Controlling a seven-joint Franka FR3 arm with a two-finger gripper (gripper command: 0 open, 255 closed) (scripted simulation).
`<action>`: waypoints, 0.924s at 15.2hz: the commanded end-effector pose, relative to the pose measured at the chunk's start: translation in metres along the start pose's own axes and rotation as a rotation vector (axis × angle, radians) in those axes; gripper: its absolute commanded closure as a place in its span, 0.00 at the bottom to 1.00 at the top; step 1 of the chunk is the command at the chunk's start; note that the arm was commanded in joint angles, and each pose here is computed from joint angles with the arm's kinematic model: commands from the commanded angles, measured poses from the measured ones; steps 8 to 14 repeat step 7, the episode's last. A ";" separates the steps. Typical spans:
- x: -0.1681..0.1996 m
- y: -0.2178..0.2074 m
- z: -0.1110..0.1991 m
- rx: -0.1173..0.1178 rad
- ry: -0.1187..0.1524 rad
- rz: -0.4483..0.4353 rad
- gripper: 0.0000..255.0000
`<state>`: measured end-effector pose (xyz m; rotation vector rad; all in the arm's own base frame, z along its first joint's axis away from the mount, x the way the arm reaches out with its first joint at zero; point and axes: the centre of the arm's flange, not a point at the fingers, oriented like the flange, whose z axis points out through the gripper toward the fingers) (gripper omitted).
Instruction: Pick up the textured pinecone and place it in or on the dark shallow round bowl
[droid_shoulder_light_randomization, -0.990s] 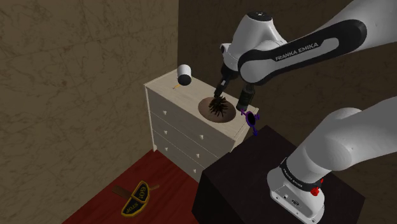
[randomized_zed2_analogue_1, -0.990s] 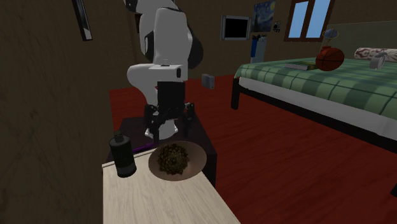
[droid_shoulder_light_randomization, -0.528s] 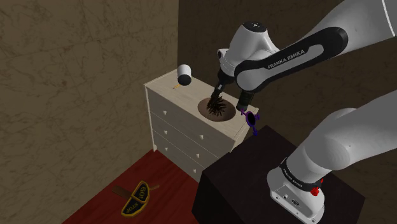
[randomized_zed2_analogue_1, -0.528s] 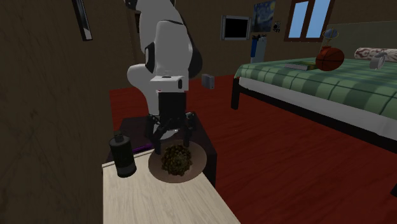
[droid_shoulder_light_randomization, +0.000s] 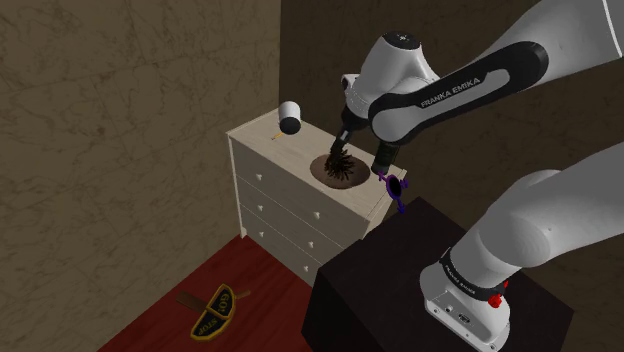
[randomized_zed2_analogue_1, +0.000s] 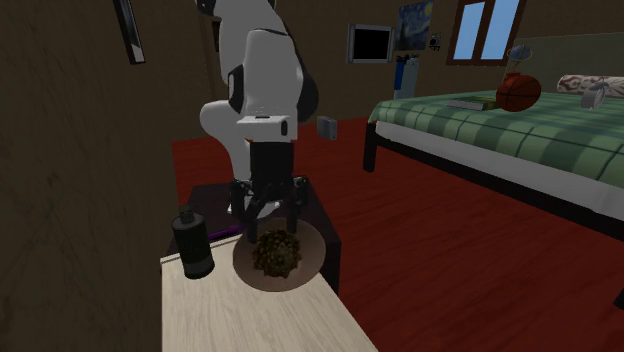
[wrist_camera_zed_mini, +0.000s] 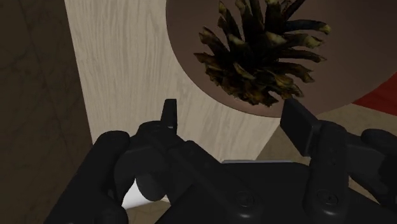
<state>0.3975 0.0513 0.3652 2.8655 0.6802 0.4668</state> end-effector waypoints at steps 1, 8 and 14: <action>-0.008 -0.002 0.009 0.012 -0.039 0.001 1.00; -0.003 -0.003 0.009 0.011 -0.040 0.001 1.00; -0.003 -0.003 0.009 0.011 -0.040 0.001 1.00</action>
